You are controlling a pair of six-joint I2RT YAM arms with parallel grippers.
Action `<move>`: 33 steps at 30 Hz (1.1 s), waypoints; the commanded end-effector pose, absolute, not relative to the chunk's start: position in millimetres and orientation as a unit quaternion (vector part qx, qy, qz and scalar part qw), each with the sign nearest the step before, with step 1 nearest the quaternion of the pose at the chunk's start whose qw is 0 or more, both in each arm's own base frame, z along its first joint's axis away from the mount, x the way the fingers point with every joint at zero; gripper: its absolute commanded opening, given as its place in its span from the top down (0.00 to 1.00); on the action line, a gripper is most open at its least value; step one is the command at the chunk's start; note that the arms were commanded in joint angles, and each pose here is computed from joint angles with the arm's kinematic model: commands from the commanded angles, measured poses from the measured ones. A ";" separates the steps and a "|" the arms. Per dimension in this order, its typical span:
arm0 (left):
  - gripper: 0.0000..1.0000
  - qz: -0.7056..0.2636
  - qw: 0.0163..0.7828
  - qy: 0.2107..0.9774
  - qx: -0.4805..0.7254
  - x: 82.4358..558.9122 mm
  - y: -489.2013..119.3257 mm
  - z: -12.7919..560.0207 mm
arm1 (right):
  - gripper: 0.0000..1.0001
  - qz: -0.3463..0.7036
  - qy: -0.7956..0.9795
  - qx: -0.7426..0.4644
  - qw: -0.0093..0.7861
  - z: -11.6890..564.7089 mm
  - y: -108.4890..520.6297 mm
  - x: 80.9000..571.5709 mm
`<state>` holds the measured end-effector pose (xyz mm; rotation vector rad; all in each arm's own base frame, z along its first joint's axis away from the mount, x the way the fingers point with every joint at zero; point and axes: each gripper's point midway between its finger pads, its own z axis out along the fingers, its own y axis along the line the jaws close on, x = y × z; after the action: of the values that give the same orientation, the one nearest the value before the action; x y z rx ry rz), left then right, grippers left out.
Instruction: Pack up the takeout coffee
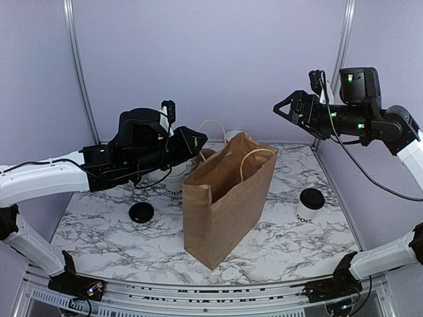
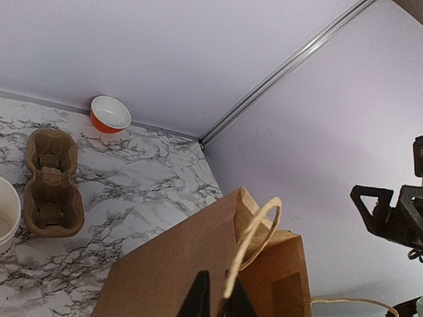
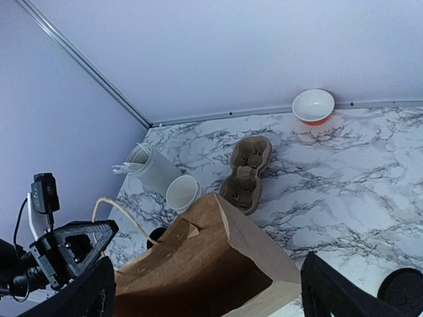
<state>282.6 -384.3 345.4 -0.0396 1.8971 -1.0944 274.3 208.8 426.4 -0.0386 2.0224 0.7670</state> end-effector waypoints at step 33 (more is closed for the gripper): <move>0.41 -0.239 0.328 0.906 0.120 183.6 -257.0 122.3 | 0.14 0.190 0.868 0.065 0.454 303.1 142.0 288.7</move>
<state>194.8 -248.0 144.5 0.2010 2.3172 -0.6585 279.6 148.6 288.4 0.1633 2.2183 0.5047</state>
